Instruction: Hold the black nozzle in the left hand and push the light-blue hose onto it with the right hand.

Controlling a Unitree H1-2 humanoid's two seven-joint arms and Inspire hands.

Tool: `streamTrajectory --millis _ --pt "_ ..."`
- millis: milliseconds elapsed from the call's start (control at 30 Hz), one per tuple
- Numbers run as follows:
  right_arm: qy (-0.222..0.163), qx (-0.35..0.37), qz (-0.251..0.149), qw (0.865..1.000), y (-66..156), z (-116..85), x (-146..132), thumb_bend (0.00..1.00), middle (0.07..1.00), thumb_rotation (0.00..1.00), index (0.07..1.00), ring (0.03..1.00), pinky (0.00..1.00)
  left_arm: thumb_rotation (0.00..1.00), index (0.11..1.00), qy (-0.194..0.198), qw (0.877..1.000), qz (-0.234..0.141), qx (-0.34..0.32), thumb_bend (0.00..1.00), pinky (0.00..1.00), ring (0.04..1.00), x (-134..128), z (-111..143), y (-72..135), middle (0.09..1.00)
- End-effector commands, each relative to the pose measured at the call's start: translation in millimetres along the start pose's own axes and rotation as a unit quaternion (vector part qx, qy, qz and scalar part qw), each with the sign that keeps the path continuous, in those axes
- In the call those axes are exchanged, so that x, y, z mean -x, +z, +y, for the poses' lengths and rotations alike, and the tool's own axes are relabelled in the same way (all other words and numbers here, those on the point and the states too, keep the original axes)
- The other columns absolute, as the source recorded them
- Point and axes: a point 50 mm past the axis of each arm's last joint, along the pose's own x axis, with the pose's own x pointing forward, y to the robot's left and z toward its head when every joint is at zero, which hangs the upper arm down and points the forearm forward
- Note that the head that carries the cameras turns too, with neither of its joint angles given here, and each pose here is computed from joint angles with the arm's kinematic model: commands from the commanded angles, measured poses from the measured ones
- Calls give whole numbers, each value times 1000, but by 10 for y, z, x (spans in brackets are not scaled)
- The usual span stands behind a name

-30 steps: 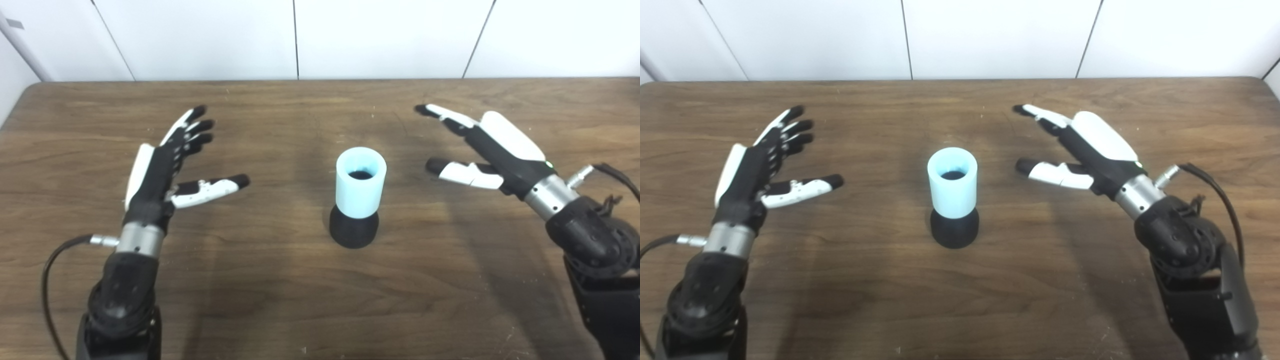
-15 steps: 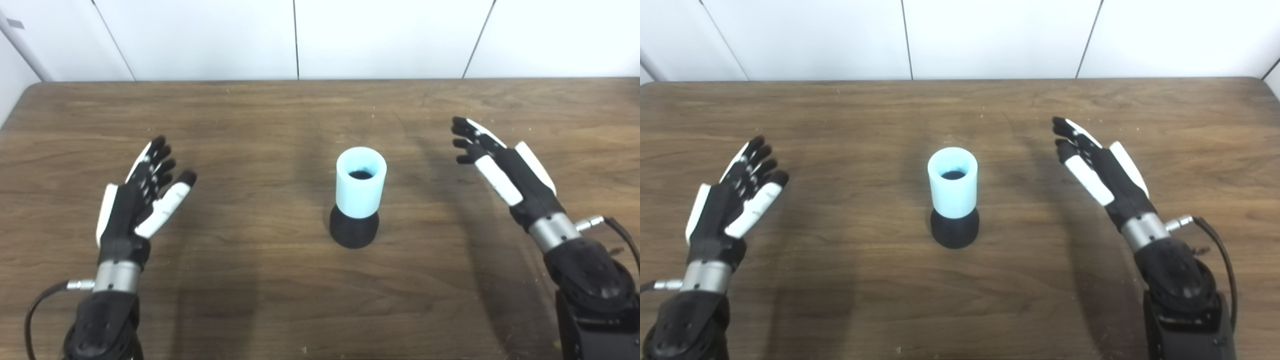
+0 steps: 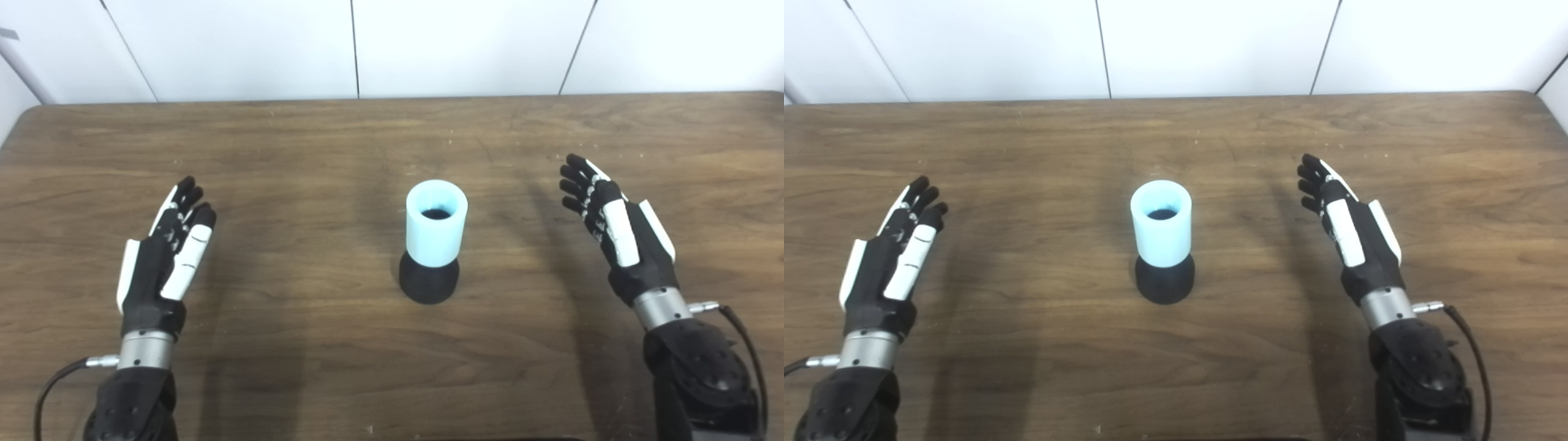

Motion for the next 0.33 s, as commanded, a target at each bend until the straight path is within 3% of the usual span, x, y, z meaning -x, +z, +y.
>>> streamTrajectory --millis 0,300 --pt "-7 -16 -41 999 88 1 -29 552 920 1000 914 925 932 794 905 -2 1000 -20 18 507 949 931 89 -80 -2 956" --pt "-8 -38 -36 999 -70 33 -8 520 944 1000 919 960 981 834 996 -15 999 -28 43 534 1000 994 42 -176 -153 1000"
